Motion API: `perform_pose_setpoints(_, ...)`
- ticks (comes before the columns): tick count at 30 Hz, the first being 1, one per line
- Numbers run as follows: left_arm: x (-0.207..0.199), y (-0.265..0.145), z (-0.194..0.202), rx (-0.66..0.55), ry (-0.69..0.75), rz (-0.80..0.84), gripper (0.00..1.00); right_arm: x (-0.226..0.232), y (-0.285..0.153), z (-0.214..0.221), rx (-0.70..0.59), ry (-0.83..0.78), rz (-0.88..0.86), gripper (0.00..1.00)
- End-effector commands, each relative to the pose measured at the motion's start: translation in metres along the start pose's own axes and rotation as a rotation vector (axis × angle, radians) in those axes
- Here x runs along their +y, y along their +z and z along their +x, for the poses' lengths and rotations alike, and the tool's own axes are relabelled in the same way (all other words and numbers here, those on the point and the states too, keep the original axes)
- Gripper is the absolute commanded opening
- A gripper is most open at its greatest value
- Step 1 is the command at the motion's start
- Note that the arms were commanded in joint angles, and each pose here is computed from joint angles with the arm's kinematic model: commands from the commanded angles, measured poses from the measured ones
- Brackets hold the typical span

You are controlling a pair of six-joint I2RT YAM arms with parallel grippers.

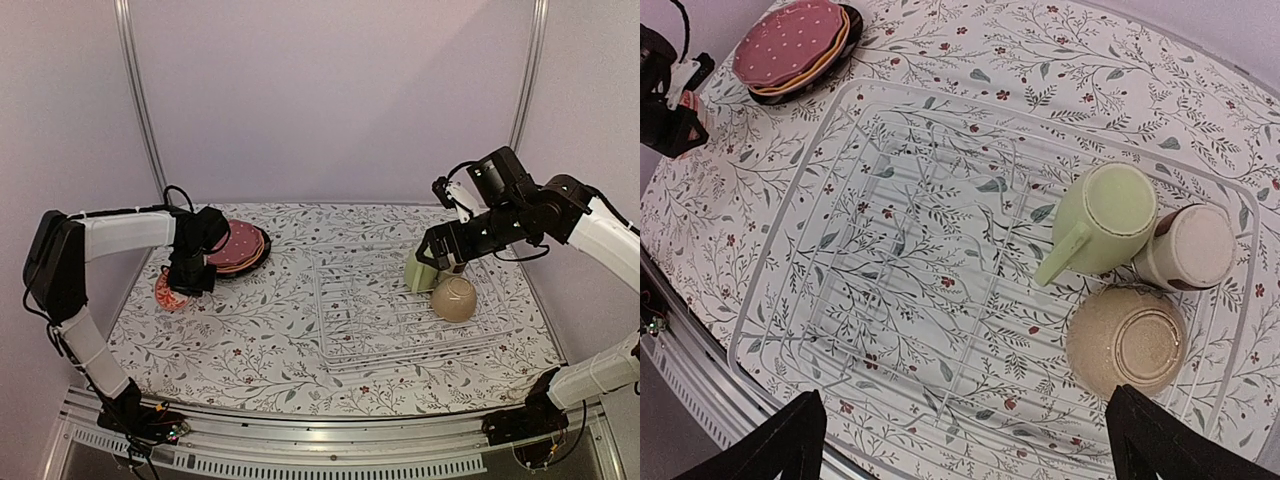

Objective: Unload the mixed dishes from the dish rack
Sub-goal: Place the bowl at the corner of the board.

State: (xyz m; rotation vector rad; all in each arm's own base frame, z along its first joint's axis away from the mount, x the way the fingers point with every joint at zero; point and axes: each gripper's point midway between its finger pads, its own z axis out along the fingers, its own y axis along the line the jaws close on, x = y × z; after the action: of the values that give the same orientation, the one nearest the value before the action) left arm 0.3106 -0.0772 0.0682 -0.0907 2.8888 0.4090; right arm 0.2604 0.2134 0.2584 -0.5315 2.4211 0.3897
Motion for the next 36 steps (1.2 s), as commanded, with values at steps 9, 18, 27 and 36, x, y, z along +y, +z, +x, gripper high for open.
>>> perform_pose_setpoints(9, 0.006, 0.022, 0.003, 0.069, 0.068, -0.073, 0.0, -0.007, 0.006, 0.012, 0.041, -0.007, 0.033, 0.99)
perform_pose_setpoints(18, 0.002, 0.025, 0.007, 0.097, 0.108, -0.068, 0.23, -0.007, 0.008, 0.015, 0.056, -0.007, 0.033, 0.99)
perform_pose_setpoints(27, -0.004, 0.019, 0.005, 0.082, 0.112, -0.038, 0.36, -0.009, 0.005, 0.015, 0.057, -0.005, 0.043, 0.99)
perform_pose_setpoints(36, -0.007, -0.015, -0.008, -0.015, 0.113, -0.002, 0.76, -0.028, 0.007, 0.031, 0.127, -0.013, 0.15, 0.99)
